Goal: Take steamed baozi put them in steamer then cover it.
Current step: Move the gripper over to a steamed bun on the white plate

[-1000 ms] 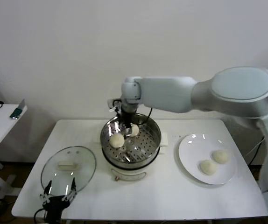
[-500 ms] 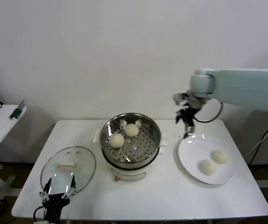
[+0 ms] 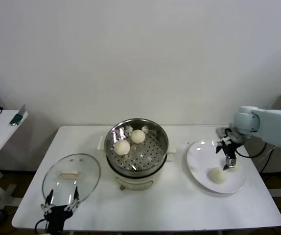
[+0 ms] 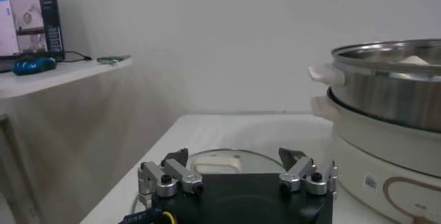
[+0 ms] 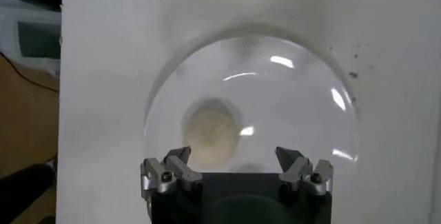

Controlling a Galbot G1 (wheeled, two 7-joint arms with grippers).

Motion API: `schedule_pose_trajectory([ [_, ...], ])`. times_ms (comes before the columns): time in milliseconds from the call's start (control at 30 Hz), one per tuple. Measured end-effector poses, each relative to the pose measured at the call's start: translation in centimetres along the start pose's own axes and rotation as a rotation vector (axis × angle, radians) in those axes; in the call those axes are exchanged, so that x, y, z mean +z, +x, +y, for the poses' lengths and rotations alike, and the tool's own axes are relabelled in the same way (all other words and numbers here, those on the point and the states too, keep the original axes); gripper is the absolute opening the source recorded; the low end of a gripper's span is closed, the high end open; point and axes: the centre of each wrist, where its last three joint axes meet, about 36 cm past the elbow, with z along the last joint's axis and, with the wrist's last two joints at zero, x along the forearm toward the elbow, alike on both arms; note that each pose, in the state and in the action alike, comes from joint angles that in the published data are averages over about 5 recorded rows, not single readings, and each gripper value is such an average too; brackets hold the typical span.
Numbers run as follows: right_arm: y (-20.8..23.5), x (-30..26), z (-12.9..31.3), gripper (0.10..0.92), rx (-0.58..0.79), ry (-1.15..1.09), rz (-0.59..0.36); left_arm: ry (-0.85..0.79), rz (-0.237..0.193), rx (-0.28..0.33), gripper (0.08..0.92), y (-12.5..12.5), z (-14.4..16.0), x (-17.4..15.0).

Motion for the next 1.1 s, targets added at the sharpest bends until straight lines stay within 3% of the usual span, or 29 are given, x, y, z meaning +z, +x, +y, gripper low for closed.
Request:
schedule_pose_trajectory([
  [600,-5.8,0.9,1.7,0.815,0.010,-0.031,-0.008,-0.011,0.008,0.000,0.823,0.4,-0.2,0.2],
  [867,-6.1,0.5,1.6,0.645,0.021,-0.025,-0.017,-0.012,0.005,0.000,0.823,0.4,-0.3,0.1],
  [1100,-5.1,-0.5,1.1,0.612,0.016,0.025,-0.024,-0.012,0.006,-0.007,0.823,0.4,-0.2,0.1],
])
